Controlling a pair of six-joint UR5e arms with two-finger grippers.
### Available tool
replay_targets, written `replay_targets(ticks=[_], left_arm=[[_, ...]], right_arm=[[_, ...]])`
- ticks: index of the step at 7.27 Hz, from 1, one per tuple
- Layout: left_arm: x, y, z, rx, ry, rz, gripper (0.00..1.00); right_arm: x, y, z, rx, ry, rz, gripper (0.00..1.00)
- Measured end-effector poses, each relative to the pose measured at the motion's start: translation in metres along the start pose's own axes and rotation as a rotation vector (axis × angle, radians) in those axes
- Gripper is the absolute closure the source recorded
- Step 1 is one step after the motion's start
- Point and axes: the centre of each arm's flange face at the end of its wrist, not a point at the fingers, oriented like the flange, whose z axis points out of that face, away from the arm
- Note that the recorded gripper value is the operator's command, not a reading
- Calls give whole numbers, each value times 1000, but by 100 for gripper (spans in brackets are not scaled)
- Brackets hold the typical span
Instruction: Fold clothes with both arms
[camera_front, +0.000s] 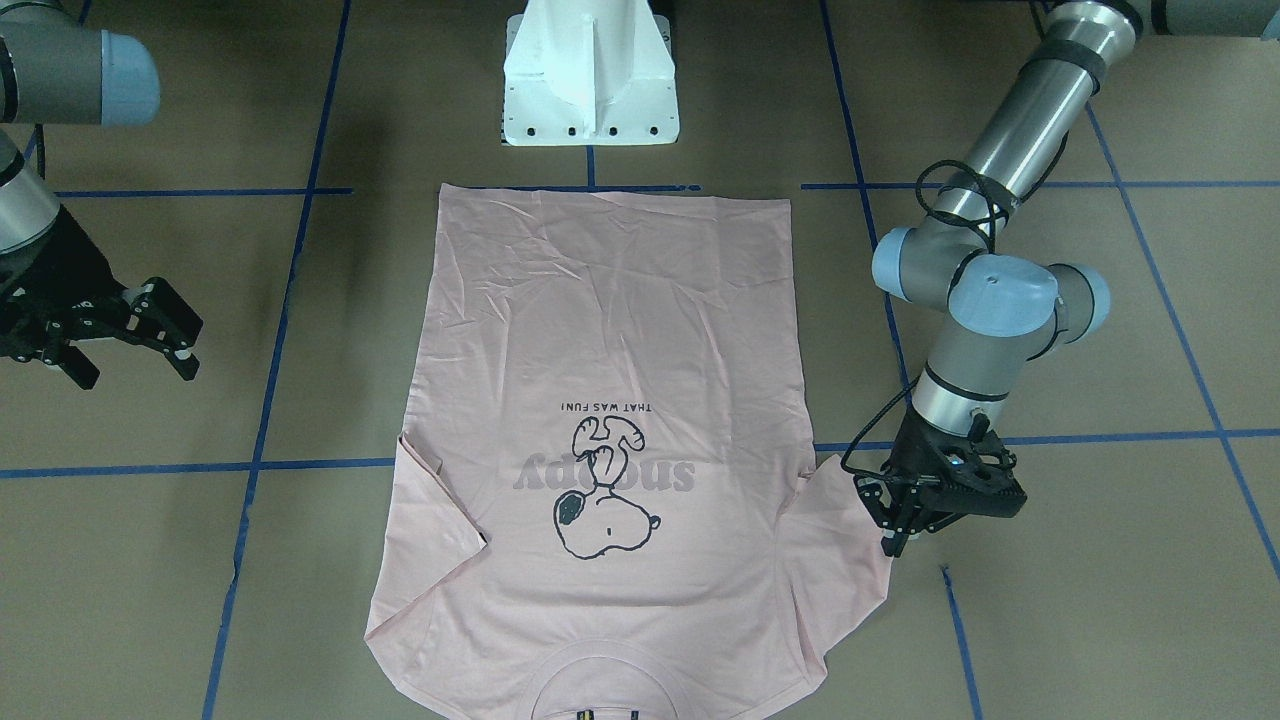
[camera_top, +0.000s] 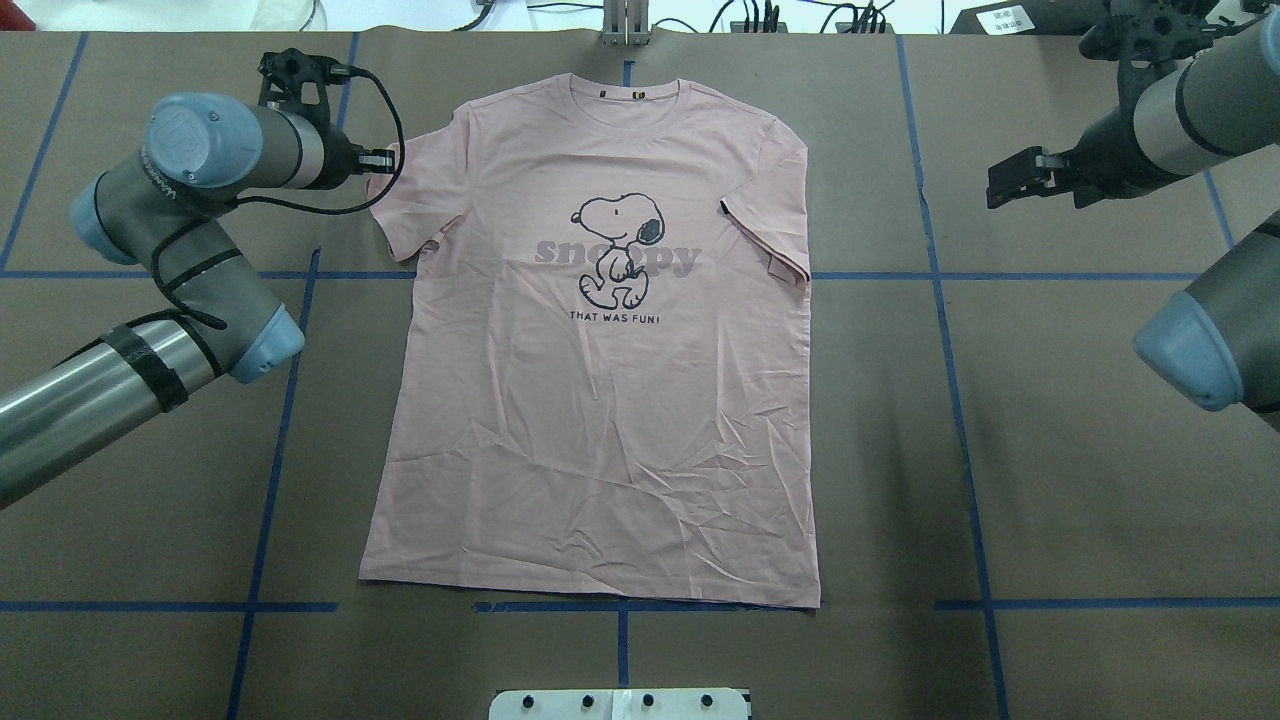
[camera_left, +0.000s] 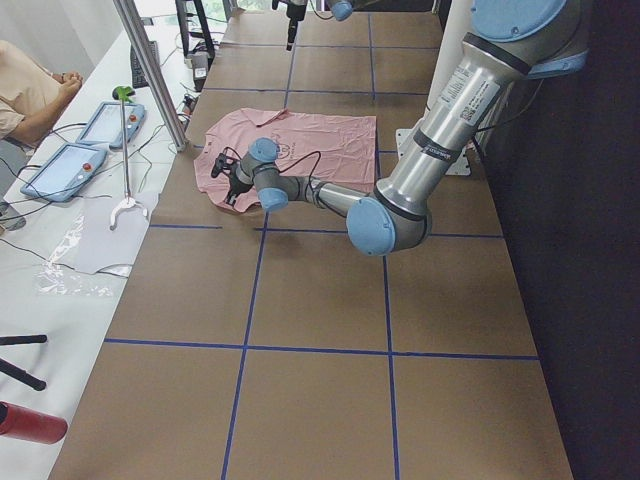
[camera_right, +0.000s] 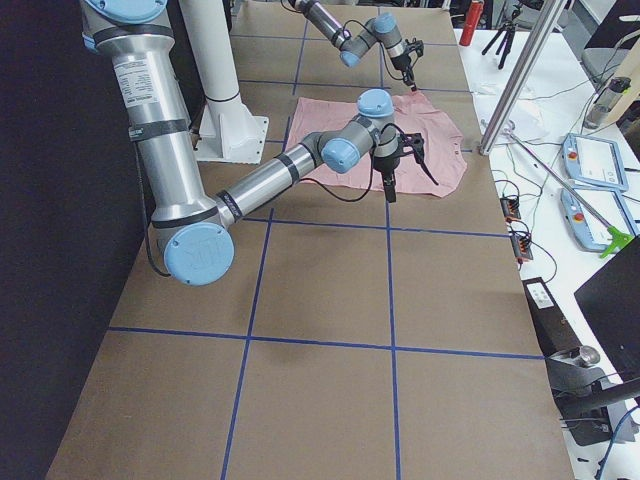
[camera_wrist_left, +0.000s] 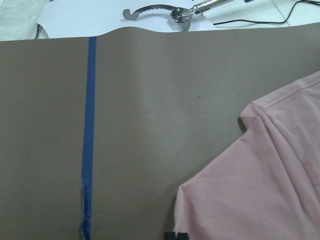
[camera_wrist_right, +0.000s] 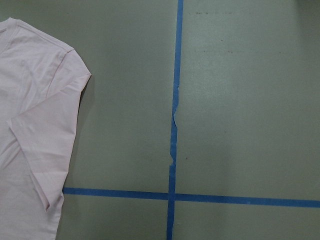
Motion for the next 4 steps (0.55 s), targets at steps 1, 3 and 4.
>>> replay_targets(ticks=[1, 3, 4], left_arm=[[21, -11, -14, -24, -21, -19, 100], [79, -20, -21, -77, -62, -92, 100], [110, -23, -16, -100, -85, -122, 100]], right_arm=[[0, 0, 0, 0, 0, 2, 0], [0, 0, 0, 0, 1, 3, 0], [0, 0, 0, 1, 1, 3, 0]])
